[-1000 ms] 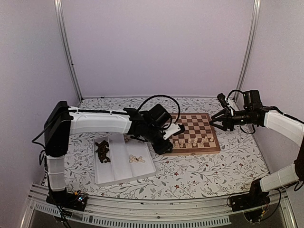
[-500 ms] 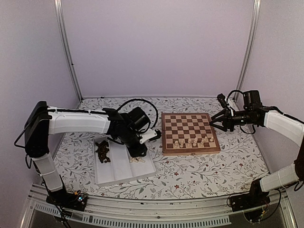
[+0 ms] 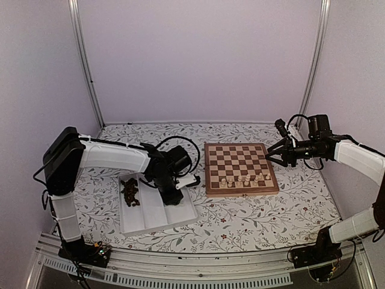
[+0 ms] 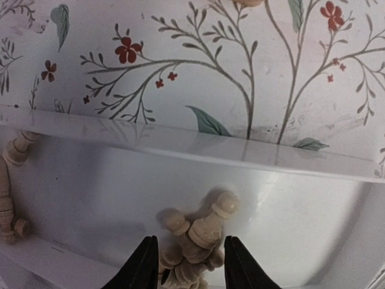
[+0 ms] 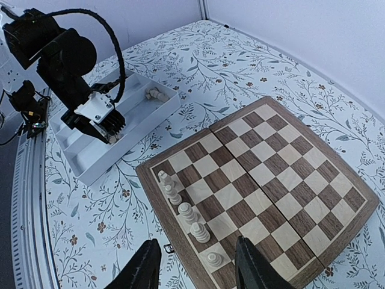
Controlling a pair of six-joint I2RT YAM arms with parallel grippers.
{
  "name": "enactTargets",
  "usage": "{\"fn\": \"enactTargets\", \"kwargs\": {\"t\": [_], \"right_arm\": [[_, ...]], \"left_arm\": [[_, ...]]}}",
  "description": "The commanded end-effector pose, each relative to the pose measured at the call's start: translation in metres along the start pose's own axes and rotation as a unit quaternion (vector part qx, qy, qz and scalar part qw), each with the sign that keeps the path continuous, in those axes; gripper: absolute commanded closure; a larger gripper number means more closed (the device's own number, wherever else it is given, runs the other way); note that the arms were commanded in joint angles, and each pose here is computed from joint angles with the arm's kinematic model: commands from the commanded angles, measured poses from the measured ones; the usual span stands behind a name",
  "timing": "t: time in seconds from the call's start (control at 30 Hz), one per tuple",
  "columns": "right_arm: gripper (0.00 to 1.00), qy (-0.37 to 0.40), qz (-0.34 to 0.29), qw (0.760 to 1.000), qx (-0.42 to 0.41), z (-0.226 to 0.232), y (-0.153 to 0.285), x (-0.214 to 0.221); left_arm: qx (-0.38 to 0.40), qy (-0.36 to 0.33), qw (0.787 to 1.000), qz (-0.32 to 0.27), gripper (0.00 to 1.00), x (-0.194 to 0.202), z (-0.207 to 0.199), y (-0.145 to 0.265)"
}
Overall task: Set up the chess pieces on the board
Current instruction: Pick up the chess piece from the storage box.
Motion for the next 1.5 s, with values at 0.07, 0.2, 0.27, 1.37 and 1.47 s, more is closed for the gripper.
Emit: {"fn": "enactTargets", "kwargs": {"t": [0.07,0.2,0.27,1.37,1.47], "right_arm": [[0.55,-0.004,0.001,1.0,-0.011,0.003,0.0,0.003],[0.55,-0.005,0.001,1.0,-0.014,0.004,0.0,0.003],[0.55,-0.007,-0.001,1.0,-0.017,0.004,0.0,0.003],[0.58,0.085,0.127,0.964,-0.219,0.134,-0.161,-0.06],[0.56,0.11,0.141,0.959,-0.219,0.15,-0.177,-0.053]], "left_arm": [[0.007,-0.01,1.0,0.019,0.61,0.002,0.0,-0.013],[0.013,-0.009,0.999,0.032,0.64,0.008,-0.001,-0.02],[0.019,-0.008,0.999,0.034,0.64,0.01,-0.003,-0.021],[0.189,0.125,0.95,-0.216,0.82,-0.004,0.003,0.067],[0.219,0.132,0.936,-0.24,0.81,-0.006,0.008,0.076]]}}
Point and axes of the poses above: each gripper's point midway between its finger pads, its own y axis back along the fingers, its own z axis along the line the jaws close on, x = y × z, the point moved 3 cm from there along y, back along the fingers, and after that the axes turned 1 degree about -y, right-handed, at the moved point
